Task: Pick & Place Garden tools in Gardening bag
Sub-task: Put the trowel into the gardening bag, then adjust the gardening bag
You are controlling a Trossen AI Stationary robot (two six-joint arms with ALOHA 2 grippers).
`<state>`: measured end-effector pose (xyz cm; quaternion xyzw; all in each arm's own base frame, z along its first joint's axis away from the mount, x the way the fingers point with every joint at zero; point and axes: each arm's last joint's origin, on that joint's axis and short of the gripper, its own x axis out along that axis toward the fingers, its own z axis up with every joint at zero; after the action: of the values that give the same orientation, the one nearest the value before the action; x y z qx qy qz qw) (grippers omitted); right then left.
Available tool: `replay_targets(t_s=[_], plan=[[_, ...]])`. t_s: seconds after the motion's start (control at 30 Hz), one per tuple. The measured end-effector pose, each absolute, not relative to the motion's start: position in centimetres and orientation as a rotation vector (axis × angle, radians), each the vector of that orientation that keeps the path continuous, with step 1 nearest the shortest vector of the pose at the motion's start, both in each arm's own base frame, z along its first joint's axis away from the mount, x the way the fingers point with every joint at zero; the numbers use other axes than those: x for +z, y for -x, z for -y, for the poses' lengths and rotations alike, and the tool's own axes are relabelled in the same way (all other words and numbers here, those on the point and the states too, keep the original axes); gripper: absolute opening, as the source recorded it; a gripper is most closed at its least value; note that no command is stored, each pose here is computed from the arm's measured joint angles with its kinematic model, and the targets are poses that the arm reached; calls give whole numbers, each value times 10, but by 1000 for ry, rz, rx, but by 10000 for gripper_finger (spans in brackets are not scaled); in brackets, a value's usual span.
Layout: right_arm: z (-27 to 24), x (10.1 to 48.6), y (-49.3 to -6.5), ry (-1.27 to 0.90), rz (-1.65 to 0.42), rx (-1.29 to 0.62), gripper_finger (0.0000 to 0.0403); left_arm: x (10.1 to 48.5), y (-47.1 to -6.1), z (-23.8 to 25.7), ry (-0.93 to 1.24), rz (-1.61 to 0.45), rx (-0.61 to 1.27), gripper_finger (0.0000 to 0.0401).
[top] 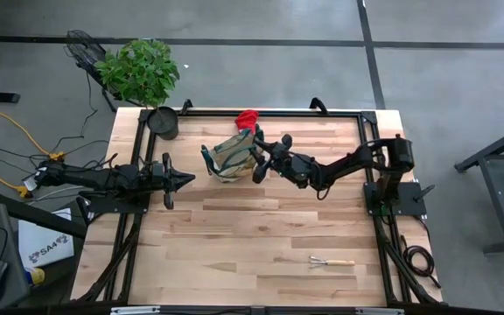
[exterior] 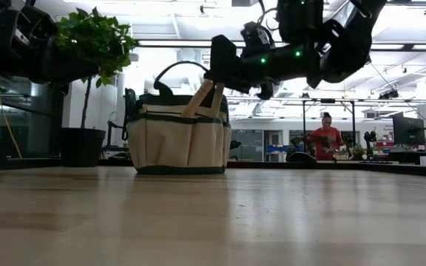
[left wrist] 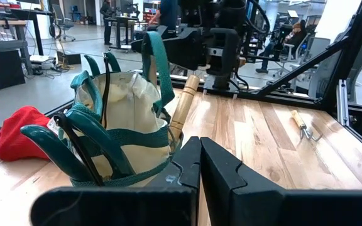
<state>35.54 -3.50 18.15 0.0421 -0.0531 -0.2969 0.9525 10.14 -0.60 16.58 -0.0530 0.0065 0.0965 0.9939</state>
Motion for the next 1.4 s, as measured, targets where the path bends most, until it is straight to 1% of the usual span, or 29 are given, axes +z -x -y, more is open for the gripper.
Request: replay_targets(t_s=[0.3,0.53,0.73,0.97,1.13,1.27,1.4], plan=[[19,180,-356,18,50,-563,142,166,-101,6,106,-13,194,3],[25,179,-356,16,39,-582,142,166,-101,6,106,-13,194,3],[29,179,-355,10,39,-640,142,166,-101,6,106,-13,194,3],[25,179,-355,18,34,-623,142,166,-101,6,106,-13,195,3],[26,184,-353,28,-21,-591,142,166,-101,6,106,-13,195,3],[29,195,-348,30,-39,-581,159,166,-101,6,106,-13,195,3],[29,202,-344,38,-71,-580,197,166,-101,6,106,-13,195,3]])
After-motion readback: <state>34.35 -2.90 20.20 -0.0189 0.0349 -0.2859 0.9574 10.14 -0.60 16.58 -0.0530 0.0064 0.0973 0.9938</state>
